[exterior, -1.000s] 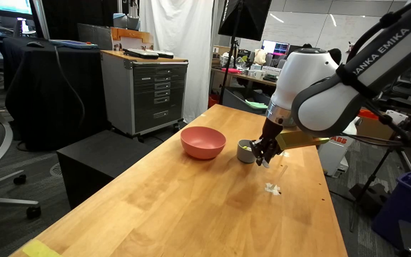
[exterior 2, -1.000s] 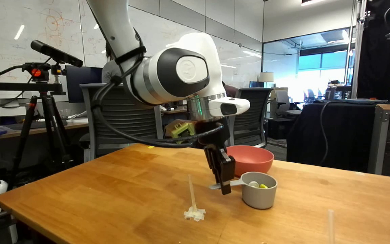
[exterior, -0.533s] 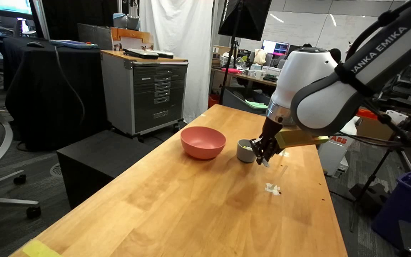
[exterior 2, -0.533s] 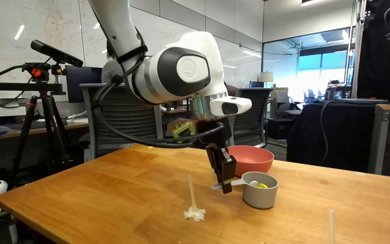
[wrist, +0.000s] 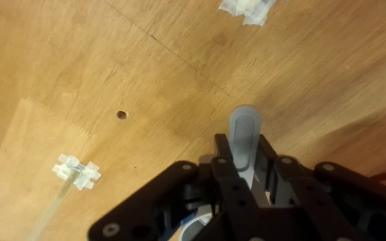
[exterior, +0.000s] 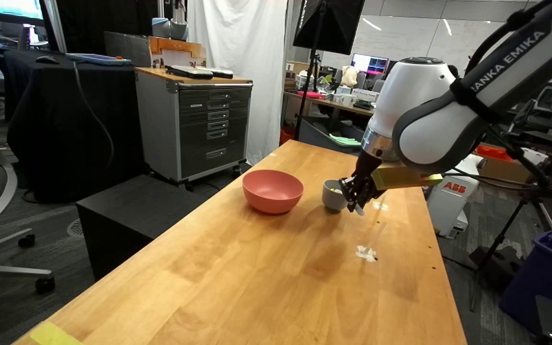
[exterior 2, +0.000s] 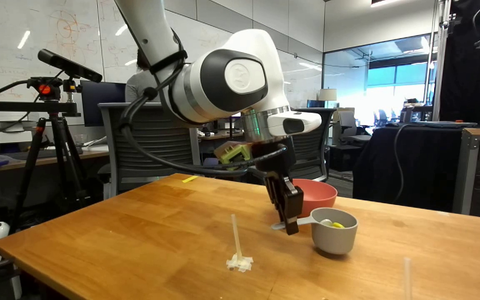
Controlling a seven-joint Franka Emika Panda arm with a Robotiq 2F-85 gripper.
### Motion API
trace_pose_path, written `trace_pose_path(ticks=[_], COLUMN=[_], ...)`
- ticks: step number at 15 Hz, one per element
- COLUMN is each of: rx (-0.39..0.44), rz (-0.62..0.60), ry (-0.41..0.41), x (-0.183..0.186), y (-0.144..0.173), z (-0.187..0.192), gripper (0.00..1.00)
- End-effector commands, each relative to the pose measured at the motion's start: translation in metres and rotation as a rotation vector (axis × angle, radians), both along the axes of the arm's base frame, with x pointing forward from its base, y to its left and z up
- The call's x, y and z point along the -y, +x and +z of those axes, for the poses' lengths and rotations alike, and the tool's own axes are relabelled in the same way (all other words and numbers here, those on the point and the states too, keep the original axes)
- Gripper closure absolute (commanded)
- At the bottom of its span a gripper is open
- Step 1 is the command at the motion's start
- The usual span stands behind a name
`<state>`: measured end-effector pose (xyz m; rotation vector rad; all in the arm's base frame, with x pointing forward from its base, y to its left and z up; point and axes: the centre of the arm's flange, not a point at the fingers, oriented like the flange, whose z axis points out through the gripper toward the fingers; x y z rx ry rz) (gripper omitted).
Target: Pour the things in the grey cup into the bowl
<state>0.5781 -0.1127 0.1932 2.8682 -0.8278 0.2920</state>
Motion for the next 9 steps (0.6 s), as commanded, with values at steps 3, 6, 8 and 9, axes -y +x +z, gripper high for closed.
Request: trace_pose_path(ticks=[3,6,8,9], rx=[0.041,0.053,0.070,0.074], rz=[-0.039,-0.041,-0.027,-0.021], ry=[-0.052,-0.087,-0.116,-0.130], x=[0.012,0.014,0.011,0.009], y=[0.005,0.006,0.009,0.012], z=[0.034,0.052,0.066,0.073], gripper=[0.94,0.94,0.94,0.94])
